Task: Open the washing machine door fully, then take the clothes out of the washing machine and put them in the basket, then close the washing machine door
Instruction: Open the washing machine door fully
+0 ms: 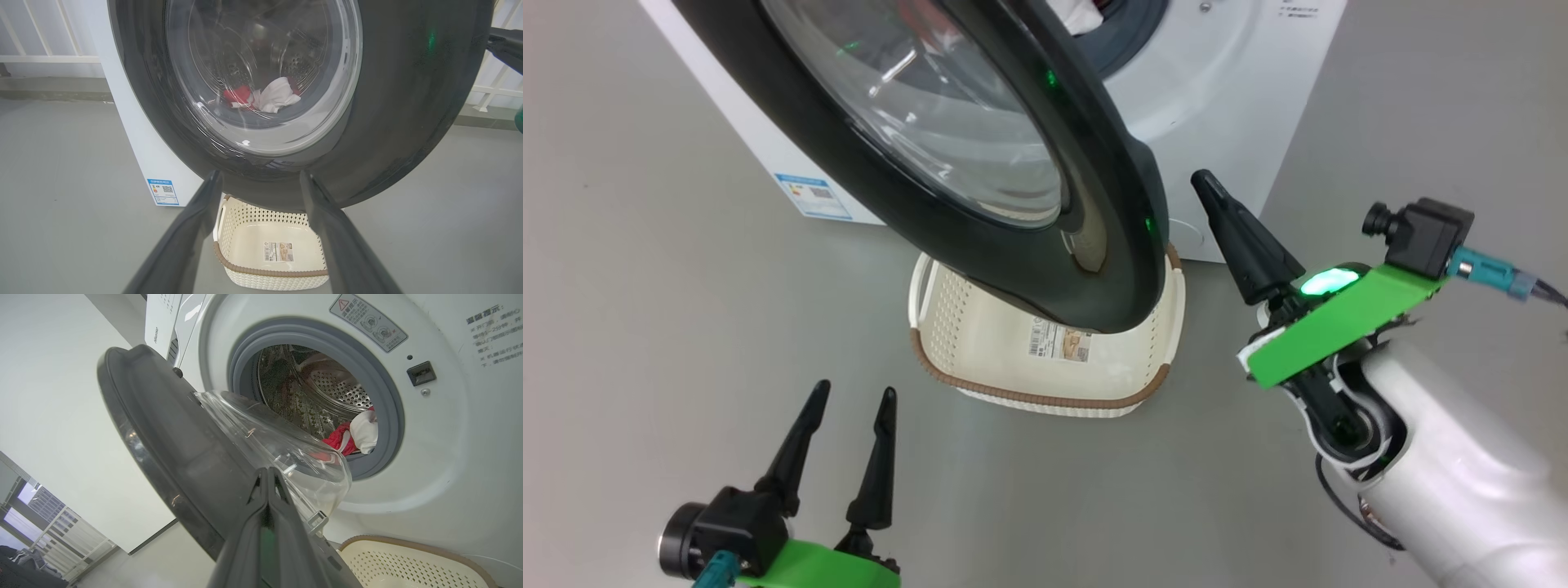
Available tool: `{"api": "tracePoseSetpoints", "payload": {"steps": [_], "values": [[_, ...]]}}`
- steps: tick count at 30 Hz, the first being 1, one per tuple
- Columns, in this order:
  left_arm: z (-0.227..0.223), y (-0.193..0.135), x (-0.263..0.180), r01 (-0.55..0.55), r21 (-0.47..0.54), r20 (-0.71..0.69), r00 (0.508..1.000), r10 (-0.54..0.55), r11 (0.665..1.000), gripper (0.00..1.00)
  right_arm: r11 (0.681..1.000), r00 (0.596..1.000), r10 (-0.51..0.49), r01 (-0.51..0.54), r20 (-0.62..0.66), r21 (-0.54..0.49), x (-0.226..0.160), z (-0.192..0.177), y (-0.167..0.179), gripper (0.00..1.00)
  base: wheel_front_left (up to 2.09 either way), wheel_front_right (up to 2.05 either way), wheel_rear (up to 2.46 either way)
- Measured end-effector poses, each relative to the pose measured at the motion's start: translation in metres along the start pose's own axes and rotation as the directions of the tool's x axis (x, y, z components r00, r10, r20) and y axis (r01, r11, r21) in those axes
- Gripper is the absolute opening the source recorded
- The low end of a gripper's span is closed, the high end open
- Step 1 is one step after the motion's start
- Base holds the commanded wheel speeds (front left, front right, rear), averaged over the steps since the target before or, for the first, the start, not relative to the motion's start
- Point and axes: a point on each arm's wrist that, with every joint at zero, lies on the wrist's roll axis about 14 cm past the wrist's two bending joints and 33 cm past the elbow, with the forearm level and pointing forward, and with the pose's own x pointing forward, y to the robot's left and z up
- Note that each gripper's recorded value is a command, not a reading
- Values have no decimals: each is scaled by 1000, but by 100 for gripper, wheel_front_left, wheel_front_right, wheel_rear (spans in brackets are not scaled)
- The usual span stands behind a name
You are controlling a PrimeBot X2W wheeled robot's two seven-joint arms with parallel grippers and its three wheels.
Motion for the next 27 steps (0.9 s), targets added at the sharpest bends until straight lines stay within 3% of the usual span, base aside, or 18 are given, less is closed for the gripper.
{"api": "tracePoseSetpoints", "payload": {"steps": [4, 11, 27], "values": [[-3, 2, -1, -8, -7, -10, 1000, 7, 1000, 100, 995, 998, 12, -6, -64, 95, 11, -5, -1, 0, 0, 0, 0], [-5, 5, -2, -24, -15, -19, 1000, 24, 1000, 100, 985, 980, 41, -7, -193, 173, 23, -23, 0, 0, 0, 0, 0], [10, 17, -19, -74, -21, 21, 997, 74, 997, 100, 970, 898, 161, -68, -410, 233, 13, -74, 42, 0, 0, 0, 0]]}}
